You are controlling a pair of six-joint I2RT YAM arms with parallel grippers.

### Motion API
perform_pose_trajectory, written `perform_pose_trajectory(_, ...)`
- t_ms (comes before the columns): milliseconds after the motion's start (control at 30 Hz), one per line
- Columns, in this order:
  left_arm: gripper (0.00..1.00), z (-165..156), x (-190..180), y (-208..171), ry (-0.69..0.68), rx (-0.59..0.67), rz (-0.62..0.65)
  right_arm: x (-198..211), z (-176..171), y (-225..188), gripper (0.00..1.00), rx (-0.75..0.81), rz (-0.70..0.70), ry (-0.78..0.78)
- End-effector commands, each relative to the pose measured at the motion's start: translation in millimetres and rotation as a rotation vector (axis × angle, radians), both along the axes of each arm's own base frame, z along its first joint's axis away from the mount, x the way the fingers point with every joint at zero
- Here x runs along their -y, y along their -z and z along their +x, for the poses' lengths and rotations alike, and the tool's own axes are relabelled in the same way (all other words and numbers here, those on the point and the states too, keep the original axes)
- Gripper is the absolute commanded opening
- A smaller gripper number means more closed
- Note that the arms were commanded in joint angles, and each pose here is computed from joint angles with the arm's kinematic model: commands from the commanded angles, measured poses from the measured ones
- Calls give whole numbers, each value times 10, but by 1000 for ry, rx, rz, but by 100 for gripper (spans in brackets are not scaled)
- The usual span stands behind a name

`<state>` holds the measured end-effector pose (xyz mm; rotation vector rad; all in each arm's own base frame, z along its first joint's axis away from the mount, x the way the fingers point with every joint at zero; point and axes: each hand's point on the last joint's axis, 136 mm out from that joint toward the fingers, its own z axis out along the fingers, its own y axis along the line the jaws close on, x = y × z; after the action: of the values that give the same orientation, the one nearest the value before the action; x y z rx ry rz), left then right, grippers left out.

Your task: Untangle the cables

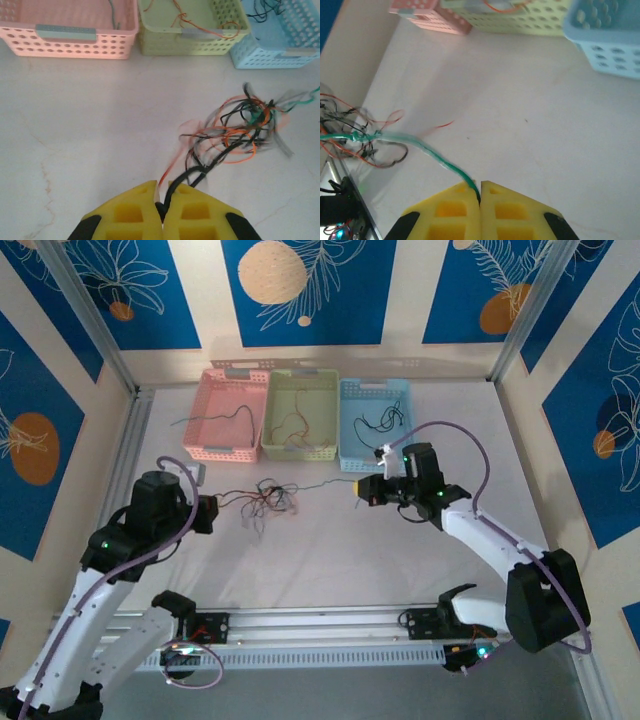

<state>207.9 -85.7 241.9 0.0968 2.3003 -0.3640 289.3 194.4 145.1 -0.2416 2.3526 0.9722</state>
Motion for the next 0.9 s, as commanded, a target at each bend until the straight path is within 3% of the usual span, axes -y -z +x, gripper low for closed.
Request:
perform_pose_trajectory(0,0,-62,-477,-13,-183,23,149,653,64,422,0,-162,-123,276)
perform_pose_trajectory(433,0,-58,-481,-2,-184,32,150,873,90,360,0,-156,-97,354)
perform_pose_trajectory(567,0,-42,-399,23,-145,24,133,535,52,61,0,-83,27,219)
perform_pose_trajectory(700,0,-28,-295,60,-95,20,107,209,-13,-337,0,37,59,99)
perform_pose_trajectory(867,0,-11,-277,101,-84,13,113,-68,169,-699,0,89,26,112)
